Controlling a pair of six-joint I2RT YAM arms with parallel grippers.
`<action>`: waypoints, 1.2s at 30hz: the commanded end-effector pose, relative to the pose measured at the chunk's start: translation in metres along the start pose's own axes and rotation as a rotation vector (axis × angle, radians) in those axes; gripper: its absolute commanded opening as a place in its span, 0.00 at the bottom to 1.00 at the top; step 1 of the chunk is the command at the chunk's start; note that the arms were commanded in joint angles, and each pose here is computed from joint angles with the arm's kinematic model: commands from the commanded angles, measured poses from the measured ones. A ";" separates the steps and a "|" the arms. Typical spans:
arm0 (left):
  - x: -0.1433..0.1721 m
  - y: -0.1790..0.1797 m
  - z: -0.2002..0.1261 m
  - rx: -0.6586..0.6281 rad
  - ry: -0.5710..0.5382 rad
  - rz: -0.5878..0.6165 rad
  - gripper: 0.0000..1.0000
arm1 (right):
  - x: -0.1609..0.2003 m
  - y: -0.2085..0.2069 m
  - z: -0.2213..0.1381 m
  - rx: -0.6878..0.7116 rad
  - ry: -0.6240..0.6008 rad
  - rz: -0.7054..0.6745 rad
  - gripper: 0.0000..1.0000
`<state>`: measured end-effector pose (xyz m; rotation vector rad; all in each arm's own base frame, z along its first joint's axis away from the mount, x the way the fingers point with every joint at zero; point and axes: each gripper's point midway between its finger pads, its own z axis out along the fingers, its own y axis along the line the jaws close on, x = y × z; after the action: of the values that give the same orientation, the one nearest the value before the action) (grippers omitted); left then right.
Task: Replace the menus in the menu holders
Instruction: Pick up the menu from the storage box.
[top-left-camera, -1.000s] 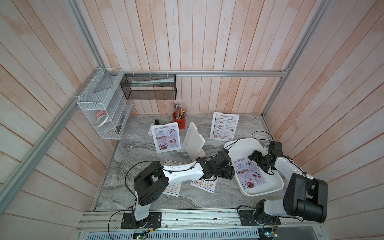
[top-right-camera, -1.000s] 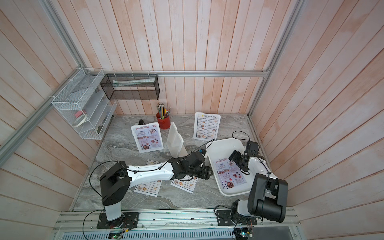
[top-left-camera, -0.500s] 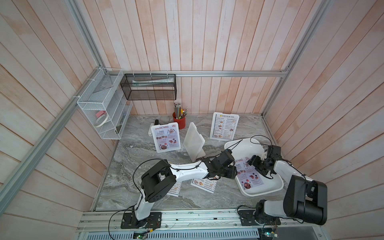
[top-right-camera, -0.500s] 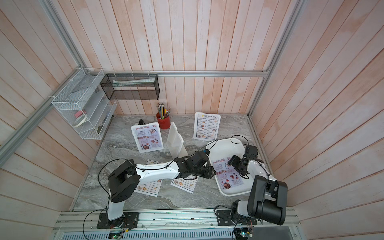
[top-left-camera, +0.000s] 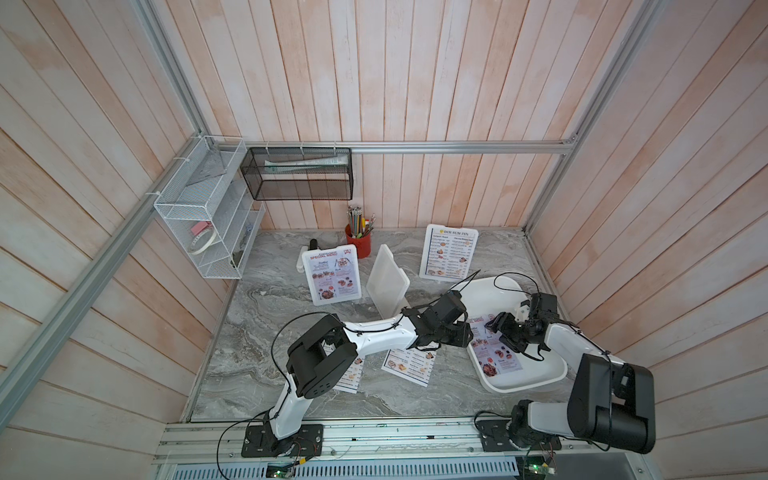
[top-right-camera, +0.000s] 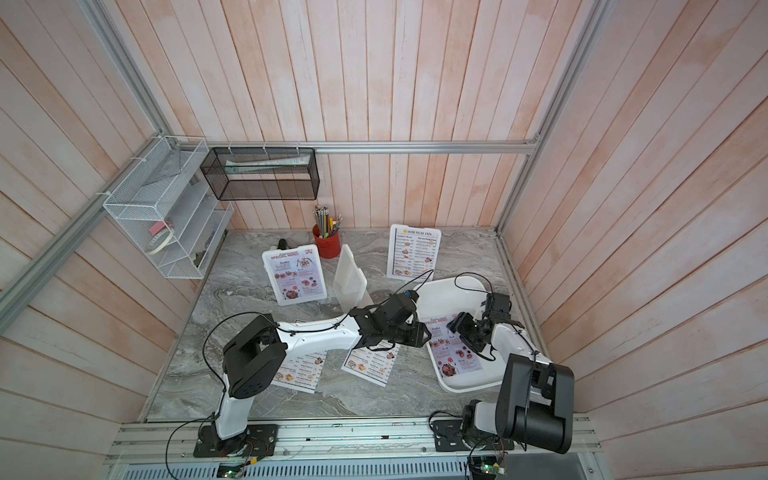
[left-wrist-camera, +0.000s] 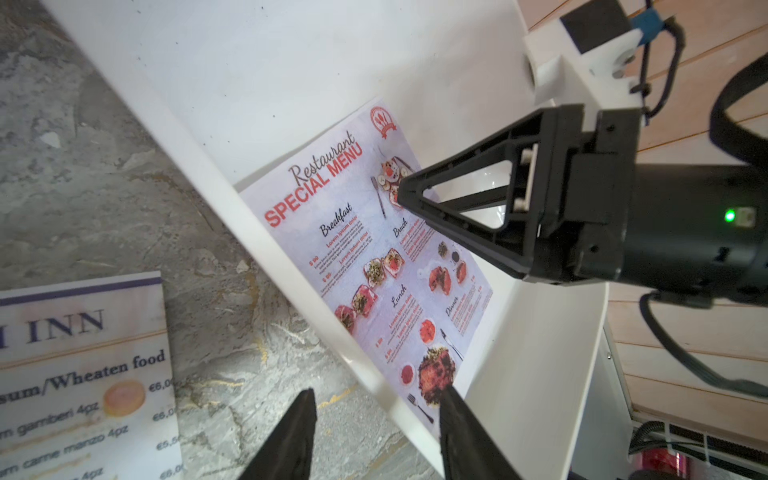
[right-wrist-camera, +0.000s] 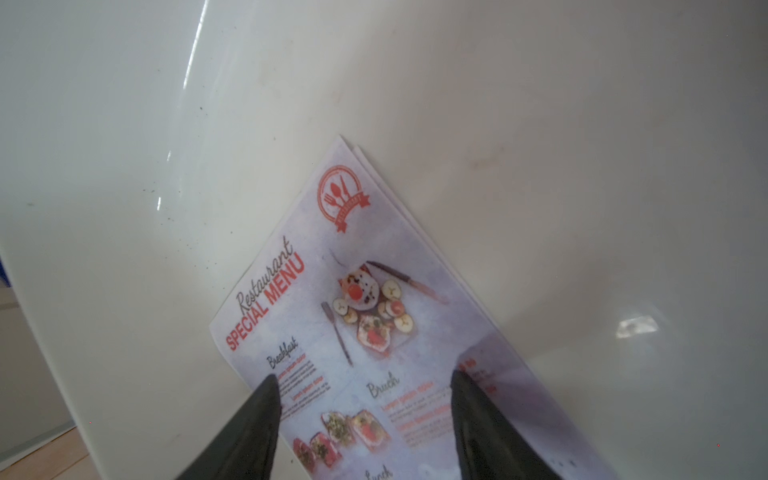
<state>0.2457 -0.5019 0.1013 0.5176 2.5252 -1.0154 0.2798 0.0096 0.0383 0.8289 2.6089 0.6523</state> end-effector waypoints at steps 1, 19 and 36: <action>-0.006 -0.005 0.004 0.012 -0.010 0.019 0.50 | -0.008 -0.002 -0.008 0.054 -0.032 -0.009 0.70; 0.000 -0.007 0.008 0.016 0.001 0.018 0.45 | 0.006 -0.022 0.014 0.111 0.032 -0.002 0.57; -0.019 -0.004 -0.001 0.001 -0.042 0.007 0.48 | -0.017 0.001 -0.012 0.133 -0.055 -0.059 0.60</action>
<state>0.2563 -0.5078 0.1010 0.5073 2.5141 -1.0169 0.2805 0.0129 0.0375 0.7986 2.6572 0.5547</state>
